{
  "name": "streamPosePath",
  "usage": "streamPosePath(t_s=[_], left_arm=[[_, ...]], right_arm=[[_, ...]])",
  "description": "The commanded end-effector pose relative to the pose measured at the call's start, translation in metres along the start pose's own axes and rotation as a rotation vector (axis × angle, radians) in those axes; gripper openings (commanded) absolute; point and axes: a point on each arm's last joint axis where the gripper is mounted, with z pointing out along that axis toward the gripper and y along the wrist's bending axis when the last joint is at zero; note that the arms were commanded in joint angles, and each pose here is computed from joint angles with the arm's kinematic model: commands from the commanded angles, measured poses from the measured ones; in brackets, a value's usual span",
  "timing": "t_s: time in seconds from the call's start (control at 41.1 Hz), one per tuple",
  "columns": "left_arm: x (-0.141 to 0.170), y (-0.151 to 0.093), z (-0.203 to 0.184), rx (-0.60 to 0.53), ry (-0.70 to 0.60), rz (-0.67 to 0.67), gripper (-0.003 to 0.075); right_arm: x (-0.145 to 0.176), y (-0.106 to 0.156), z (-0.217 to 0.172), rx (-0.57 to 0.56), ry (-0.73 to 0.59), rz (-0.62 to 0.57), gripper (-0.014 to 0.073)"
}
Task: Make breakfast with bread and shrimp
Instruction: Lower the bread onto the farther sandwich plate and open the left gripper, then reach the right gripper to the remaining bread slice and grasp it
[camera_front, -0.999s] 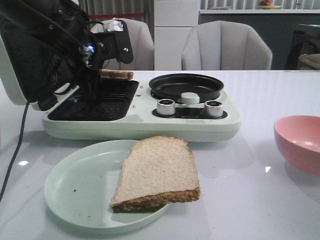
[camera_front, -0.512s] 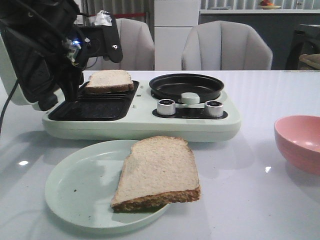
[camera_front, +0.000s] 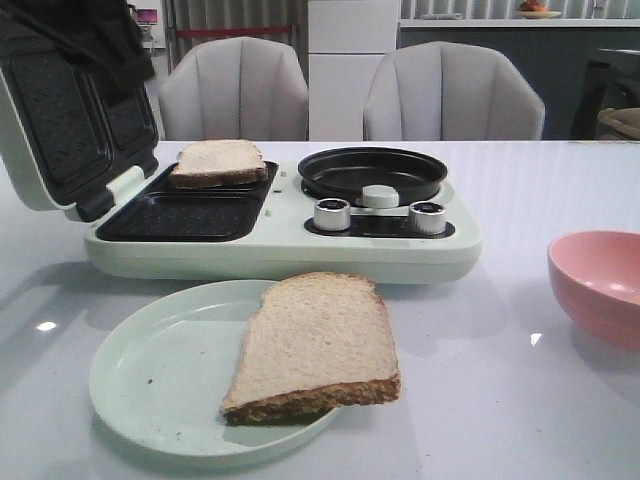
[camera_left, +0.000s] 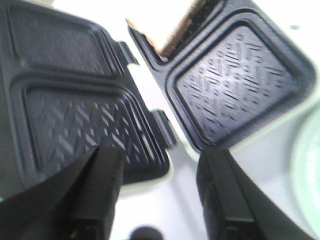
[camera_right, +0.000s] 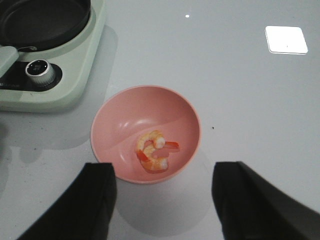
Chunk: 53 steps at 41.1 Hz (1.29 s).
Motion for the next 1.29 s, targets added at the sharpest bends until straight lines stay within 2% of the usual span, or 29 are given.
streamPosePath(t_s=[0.0, 0.073, 0.317, 0.512, 0.658, 0.926, 1.023, 1.194, 1.267], left_arm=[[0.009, 0.02, -0.049, 0.09, -0.09, -0.122, 0.0405], [0.021, 0.022, -0.067, 0.167, -0.117, -0.189, 0.0405], [0.07, 0.026, -0.109, 0.319, -0.186, -0.327, 0.0405], [0.101, 0.013, -0.127, 0.48, -0.295, -0.306, 0.0405], [0.121, 0.01, -0.128, 0.47, -0.347, -0.282, 0.0405], [0.138, 0.0, -0.113, 0.445, -0.313, -0.219, 0.0405], [0.14, -0.002, -0.111, 0.444, -0.308, -0.215, 0.0405], [0.136, -0.001, -0.112, 0.442, -0.353, -0.225, 0.0405], [0.134, -0.001, -0.113, 0.441, -0.373, -0.23, 0.0405]], right_arm=[[-0.016, -0.001, -0.005, 0.009, -0.097, -0.004, 0.0527], [-0.016, -0.001, -0.005, 0.009, -0.096, -0.004, 0.0527], [-0.016, -0.001, -0.005, 0.009, -0.096, -0.004, 0.0527], [-0.016, -0.001, -0.005, 0.008, -0.097, -0.003, 0.0527], [-0.016, -0.001, -0.005, 0.008, -0.097, -0.003, 0.0527], [-0.017, 0.0, -0.005, 0.003, -0.103, 0.006, 0.0527], [-0.016, 0.003, -0.004, -0.042, -0.091, 0.082, 0.0526], [-0.008, 0.016, 0.016, -0.164, 0.091, 0.246, 0.0526], [-0.002, 0.026, 0.029, -0.229, 0.207, 0.261, 0.0526]])
